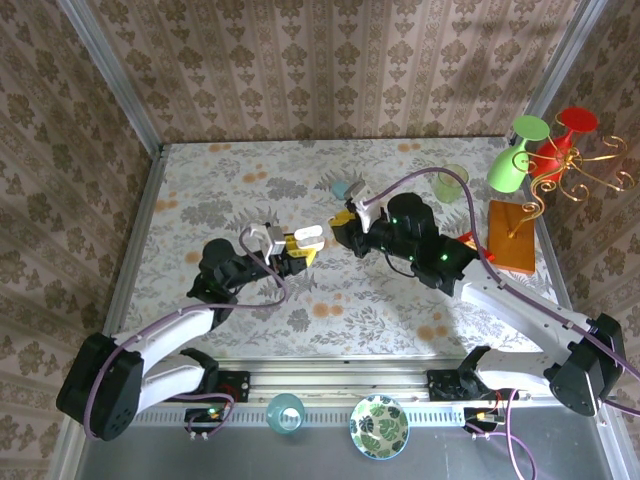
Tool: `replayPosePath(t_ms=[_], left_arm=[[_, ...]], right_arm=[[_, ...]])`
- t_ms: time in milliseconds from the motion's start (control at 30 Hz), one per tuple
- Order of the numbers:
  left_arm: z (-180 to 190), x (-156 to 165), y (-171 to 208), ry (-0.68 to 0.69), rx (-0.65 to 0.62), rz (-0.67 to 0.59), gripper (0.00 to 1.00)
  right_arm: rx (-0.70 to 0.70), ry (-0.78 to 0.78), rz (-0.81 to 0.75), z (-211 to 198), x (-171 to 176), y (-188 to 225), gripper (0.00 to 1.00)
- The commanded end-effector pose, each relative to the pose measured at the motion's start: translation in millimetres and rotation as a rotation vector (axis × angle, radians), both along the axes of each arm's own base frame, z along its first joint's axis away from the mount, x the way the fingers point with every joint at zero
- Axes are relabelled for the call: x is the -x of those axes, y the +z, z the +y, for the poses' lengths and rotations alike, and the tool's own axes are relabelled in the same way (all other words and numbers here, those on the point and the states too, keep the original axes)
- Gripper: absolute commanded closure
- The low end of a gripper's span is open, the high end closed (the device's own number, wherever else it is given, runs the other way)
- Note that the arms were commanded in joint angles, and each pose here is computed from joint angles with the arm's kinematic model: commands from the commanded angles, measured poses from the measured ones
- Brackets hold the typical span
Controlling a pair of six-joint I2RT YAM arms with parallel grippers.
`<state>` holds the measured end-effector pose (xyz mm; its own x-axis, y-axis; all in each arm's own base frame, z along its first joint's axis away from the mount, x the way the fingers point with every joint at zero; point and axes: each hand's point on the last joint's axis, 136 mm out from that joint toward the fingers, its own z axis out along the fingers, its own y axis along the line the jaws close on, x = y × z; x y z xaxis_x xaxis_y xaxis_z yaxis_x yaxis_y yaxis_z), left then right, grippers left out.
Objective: Insert wireless bluetooth earbuds into charging case
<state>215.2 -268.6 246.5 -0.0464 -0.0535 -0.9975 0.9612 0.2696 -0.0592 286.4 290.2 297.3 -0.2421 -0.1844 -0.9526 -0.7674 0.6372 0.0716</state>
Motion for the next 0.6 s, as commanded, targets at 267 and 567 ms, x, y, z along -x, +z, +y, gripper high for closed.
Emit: replayPosePath(t_ms=[267,567], left_arm=[[-7.5,1.1,15.6,-0.044,0.023,0.024,0.95],[-8.8,5.0,20.6,-0.069,0.031,0.021,0.95]], right_arm=[[-0.012,0.105,-0.041,22.7,12.3,8.2,0.81],[0.004,0.107,-0.031,27.0,9.5,-0.2,0.81]])
